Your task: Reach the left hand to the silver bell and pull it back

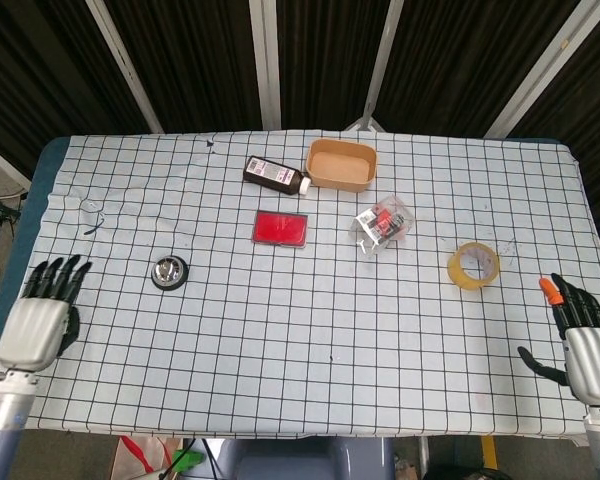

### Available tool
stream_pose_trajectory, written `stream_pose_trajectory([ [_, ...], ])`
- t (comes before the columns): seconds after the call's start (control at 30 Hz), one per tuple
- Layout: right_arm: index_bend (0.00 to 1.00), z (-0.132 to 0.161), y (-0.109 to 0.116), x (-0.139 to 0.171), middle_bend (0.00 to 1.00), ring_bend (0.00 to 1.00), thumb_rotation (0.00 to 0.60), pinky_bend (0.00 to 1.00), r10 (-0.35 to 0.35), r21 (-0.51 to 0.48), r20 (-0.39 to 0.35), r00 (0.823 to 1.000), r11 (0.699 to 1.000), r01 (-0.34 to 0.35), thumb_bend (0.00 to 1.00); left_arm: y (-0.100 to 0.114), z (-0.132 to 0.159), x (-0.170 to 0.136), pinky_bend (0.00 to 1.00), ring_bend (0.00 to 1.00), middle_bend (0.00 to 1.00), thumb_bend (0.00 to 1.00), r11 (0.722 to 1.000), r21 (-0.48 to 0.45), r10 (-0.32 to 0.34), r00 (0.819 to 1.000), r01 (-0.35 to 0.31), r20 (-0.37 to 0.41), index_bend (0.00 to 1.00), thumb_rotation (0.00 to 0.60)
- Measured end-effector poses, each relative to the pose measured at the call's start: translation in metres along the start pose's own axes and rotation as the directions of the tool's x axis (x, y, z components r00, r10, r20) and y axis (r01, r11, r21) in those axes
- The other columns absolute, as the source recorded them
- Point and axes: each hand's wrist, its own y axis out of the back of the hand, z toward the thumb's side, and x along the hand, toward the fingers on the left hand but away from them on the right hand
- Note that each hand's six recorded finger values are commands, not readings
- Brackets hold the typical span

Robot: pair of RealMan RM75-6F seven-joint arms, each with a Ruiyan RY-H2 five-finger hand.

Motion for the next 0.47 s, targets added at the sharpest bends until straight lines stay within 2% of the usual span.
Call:
stream_pose_trajectory([
  [0.1,0.03,0.000,0.000,0.000,0.03,0.09,0.600,0.10,0.001,0.001,0.001,1.000,1.000,-0.001,0.25,0.001,-0.021,-0.019,0.00,0.00,0.02,1.00,0.999,-0.039,0.004,0.998,-0.006,-0.061,0.00,0.600],
  [0.2,0.03,0.000,-0.001,0.000,0.03,0.09,0.600,0.10,0.004,0.002,0.001,1.000,1.000,-0.004,0.25,0.002,-0.036,-0.028,0.00,0.00,0.02,1.00,0.998,-0.063,0.003,0.996,-0.008,-0.089,0.00,0.600],
  [0.47,0.03,0.000,-0.005,-0.003,0.03,0.09,0.600,0.10,0.016,0.009,0.001,1.000,1.000,-0.016,0.25,0.008,-0.046,-0.032,0.00,0.00,0.02,1.00,0.998,-0.048,0.045,0.996,-0.049,-0.082,0.00,0.600],
])
